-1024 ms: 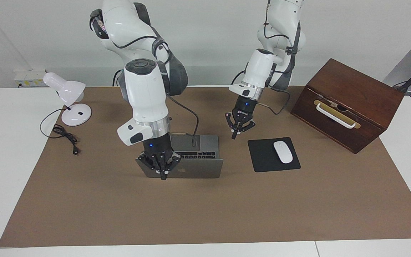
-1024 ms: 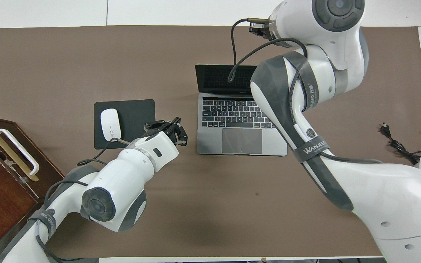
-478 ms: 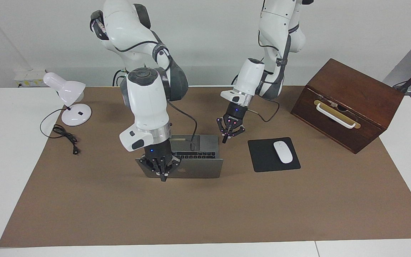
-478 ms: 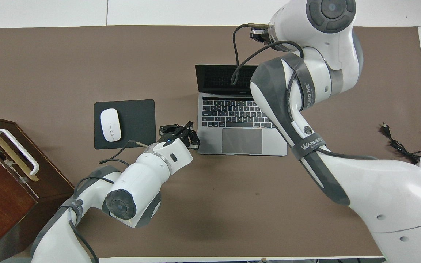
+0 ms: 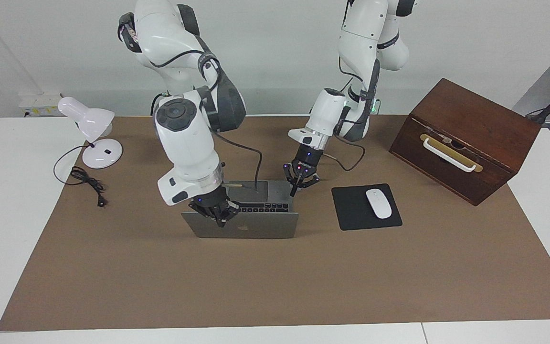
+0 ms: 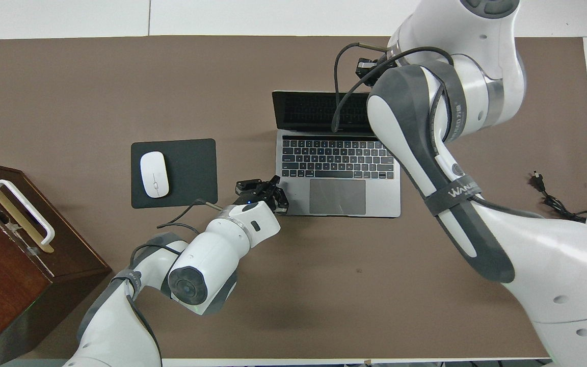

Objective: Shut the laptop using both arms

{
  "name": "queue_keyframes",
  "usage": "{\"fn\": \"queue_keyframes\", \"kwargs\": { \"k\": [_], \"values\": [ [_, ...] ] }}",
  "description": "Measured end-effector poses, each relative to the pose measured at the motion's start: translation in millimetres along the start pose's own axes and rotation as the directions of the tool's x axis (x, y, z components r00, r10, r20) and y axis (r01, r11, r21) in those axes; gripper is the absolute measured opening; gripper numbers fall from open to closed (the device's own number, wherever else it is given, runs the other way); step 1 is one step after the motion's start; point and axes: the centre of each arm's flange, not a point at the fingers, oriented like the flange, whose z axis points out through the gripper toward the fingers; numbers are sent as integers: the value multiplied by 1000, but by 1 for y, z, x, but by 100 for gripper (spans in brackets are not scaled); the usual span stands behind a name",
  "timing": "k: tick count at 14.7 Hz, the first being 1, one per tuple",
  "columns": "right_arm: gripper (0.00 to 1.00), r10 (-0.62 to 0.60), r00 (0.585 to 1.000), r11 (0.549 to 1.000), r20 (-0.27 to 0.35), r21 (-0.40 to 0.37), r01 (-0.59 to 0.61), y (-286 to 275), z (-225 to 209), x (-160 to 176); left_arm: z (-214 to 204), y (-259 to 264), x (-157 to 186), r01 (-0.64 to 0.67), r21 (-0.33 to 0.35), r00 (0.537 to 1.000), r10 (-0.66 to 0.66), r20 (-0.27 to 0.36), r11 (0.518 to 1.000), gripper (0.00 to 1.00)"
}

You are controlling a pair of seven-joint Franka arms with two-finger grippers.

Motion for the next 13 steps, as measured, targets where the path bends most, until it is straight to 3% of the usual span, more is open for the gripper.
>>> {"fn": "queue_keyframes", "kwargs": {
  "k": [4,13],
  "values": [
    [1,6,999,1000,54,-29,-4,7,5,-5,4,5,-5,-8,-7,1000,8,0,1000,1],
    [1,13,998,999,54,-30,-12,12,5,-3,11,7,-15,-20,-7,1000,20,22,1000,1]
  ]
}}
